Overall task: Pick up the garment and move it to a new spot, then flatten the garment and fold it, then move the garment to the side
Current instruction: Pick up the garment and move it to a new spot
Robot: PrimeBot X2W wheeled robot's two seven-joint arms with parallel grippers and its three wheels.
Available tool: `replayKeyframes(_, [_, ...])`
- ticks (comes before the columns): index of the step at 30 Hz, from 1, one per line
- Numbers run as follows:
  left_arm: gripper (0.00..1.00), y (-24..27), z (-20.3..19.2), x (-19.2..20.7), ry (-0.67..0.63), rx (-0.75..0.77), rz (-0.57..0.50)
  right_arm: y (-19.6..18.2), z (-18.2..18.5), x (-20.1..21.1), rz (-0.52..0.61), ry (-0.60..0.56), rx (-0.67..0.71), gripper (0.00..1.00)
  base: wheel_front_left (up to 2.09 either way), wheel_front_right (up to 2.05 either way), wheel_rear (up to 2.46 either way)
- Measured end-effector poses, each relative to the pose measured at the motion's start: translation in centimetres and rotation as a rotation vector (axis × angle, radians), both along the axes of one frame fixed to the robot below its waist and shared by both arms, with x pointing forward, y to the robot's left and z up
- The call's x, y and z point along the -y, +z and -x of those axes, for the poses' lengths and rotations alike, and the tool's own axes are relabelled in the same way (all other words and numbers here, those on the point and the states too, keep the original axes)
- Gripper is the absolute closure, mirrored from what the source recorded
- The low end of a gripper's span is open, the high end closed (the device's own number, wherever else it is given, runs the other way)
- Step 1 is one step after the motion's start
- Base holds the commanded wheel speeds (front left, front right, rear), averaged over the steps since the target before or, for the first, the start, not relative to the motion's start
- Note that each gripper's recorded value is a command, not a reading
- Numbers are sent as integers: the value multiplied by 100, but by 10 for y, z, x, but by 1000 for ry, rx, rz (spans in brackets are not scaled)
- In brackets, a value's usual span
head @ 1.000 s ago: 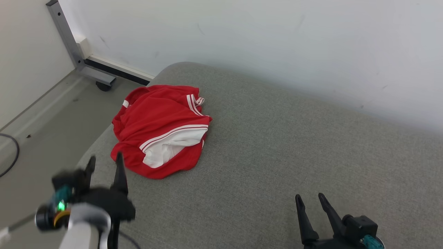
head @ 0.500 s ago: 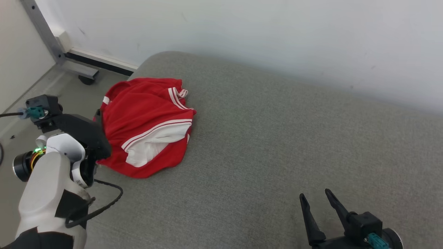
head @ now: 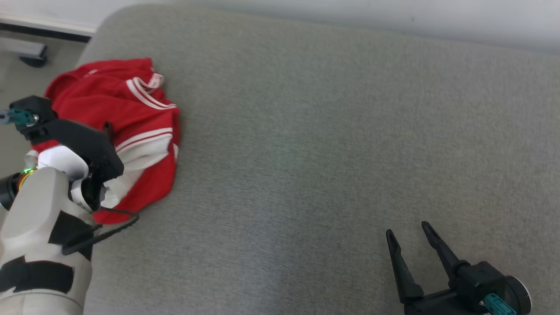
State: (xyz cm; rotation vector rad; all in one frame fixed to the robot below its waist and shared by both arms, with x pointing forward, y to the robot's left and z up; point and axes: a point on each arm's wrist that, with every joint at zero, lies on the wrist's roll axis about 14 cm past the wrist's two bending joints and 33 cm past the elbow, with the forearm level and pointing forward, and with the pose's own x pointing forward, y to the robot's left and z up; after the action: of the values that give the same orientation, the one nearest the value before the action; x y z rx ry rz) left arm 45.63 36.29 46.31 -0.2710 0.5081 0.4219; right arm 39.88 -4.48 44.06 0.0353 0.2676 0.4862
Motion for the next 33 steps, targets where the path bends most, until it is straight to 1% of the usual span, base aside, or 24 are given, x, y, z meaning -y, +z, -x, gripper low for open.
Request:
replayKeyframes(8, [0,-46,-27,25,-33,-119,71,-23,-1,17,6,-50,-67,0,0,0,0])
replayKeyframes(9, [58,-51,-29,29,-36,-138,77,-25,0,19,7,-55,-72,0,0,0,0])
replayKeyframes(10, [92,-55,-31,32,-41,-145,80,-26,0,20,7,-60,-76,0,0,0,0])
replayKeyframes(11, [100,-62,-33,36,-43,-160,86,-29,1,23,8,-69,-85,0,0,0,0])
replayKeyframes(15, [100,-66,-36,41,-51,-161,87,-33,3,29,9,-88,-95,0,0,0,0])
replayKeyframes(20, [100,-49,-40,36,-67,-133,54,-28,3,26,-7,-85,-76,0,0,0,0])
replayKeyframes(24, [100,-15,-44,20,-75,-80,3,-20,4,15,-44,-67,-52,0,0,0,0])
replayKeyframes(26, [100,5,-43,10,-83,-60,-45,-17,6,11,-62,-60,-42,0,0,0,0])
replayKeyframes(28, [100,30,-44,2,-88,-25,-69,-11,8,8,-98,-60,-31,0,0,0,0])
replayKeyframes(30, [100,57,-44,-6,-102,8,-119,-5,11,6,-128,-62,-15,0,0,0,0])
replayKeyframes(33, [100,99,-43,-10,-116,76,-162,3,16,6,-167,-74,10,0,0,0,0])
